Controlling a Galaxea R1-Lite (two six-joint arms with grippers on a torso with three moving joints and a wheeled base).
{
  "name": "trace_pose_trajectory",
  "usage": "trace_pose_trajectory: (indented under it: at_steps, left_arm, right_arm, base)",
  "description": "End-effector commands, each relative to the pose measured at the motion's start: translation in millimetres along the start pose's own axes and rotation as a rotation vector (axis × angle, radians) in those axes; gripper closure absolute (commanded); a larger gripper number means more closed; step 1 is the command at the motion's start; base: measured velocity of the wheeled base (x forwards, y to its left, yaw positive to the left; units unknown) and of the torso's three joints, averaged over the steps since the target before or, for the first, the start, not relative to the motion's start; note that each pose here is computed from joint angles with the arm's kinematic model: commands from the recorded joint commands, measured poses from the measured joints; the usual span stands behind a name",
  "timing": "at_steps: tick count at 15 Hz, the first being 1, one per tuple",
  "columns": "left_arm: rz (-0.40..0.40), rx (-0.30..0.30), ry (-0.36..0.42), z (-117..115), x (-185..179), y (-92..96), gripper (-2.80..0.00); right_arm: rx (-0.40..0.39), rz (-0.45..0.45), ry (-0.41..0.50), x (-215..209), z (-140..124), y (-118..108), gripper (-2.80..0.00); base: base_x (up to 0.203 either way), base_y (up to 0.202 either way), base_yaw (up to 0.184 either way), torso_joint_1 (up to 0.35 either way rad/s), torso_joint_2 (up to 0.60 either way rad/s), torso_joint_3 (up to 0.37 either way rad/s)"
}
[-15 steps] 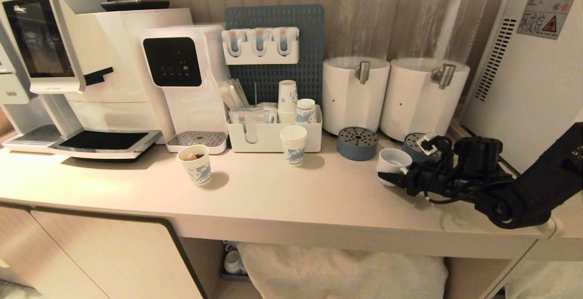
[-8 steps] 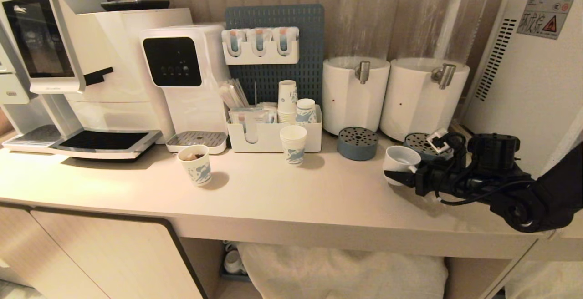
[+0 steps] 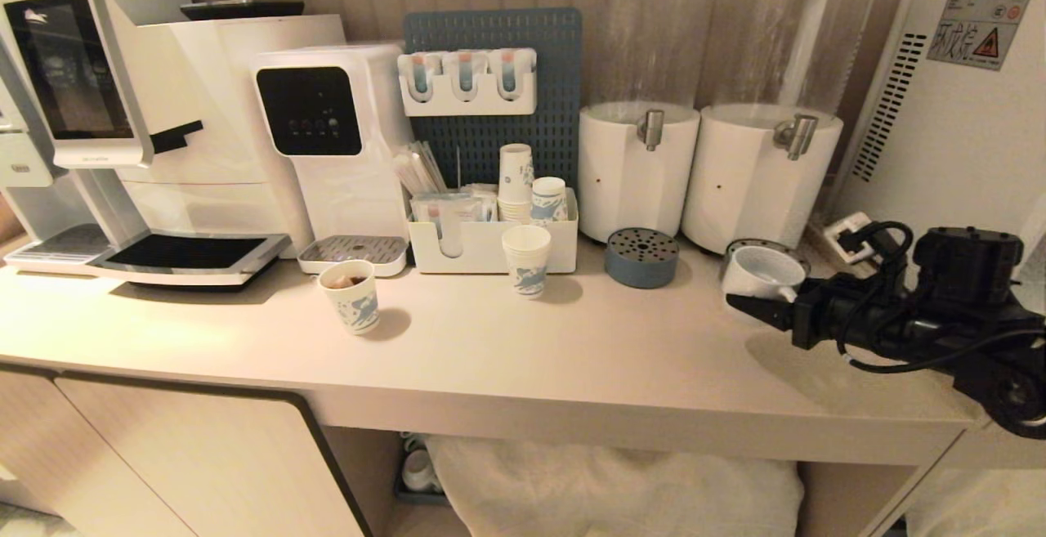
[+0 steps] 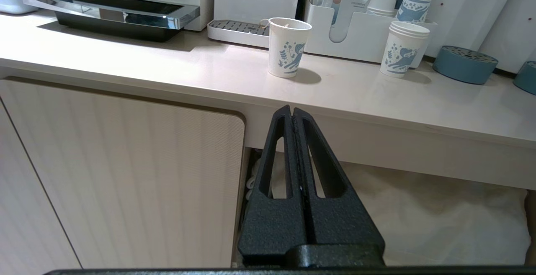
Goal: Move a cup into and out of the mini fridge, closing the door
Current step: Put the ceramic cup in the freezer
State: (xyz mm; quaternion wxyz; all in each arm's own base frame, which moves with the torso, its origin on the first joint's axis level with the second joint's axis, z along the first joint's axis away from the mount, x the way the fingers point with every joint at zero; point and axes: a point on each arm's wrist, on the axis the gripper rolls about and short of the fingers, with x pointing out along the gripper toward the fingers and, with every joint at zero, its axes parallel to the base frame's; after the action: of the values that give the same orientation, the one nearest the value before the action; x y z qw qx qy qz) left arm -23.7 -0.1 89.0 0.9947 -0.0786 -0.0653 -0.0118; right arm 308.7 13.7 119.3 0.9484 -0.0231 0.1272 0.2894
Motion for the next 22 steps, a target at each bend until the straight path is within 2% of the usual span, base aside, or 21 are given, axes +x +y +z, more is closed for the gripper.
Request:
trace_pose_trajectory:
  at_steps: [1, 5, 12, 15, 17, 22]
  left_arm:
    - [0.005, -0.002, 0.034, -11.2, 1.5, 1.8, 0.0]
    - [0.005, -0.002, 0.034, -11.2, 1.5, 1.8, 0.0]
    - [0.005, -0.002, 0.034, -11.2, 1.5, 1.8, 0.0]
    - [0.006, -0.003, 0.033, -11.2, 1.5, 1.8, 0.0]
    - [0.006, -0.003, 0.033, -11.2, 1.5, 1.8, 0.0]
    - [0.006, -0.002, 0.033, -11.2, 1.5, 1.8, 0.0]
  right_arm:
    - [-0.033, -0.027, -0.062, -32.4, 20.7, 9.8, 0.0]
    - [-0.034, -0.063, -0.085, -83.7, 29.9, 32.3, 0.0]
    - [-0.006, -0.143, -0.184, -182.0, 44.8, 92.9, 0.0]
    - [0.004, -0.169, -0.208, -219.4, 35.3, 123.8, 0.0]
    - [0.027, -0.17, -0.192, -236.4, 22.0, 141.1, 0.0]
    - [0.053, -0.114, -0.164, -265.6, -12.6, 174.2, 0.0]
  base:
    - [0.0, 0.0, 0.0, 0.0, 0.0, 0.0]
    - [0.0, 0.0, 0.0, 0.0, 0.0, 0.0]
    - [0.0, 0.0, 0.0, 0.0, 0.0, 0.0]
    - [0.0, 0.0, 0.0, 0.0, 0.0, 0.0]
    - [0.0, 0.0, 0.0, 0.0, 0.0, 0.0]
    - [0.0, 0.0, 0.0, 0.0, 0.0, 0.0]
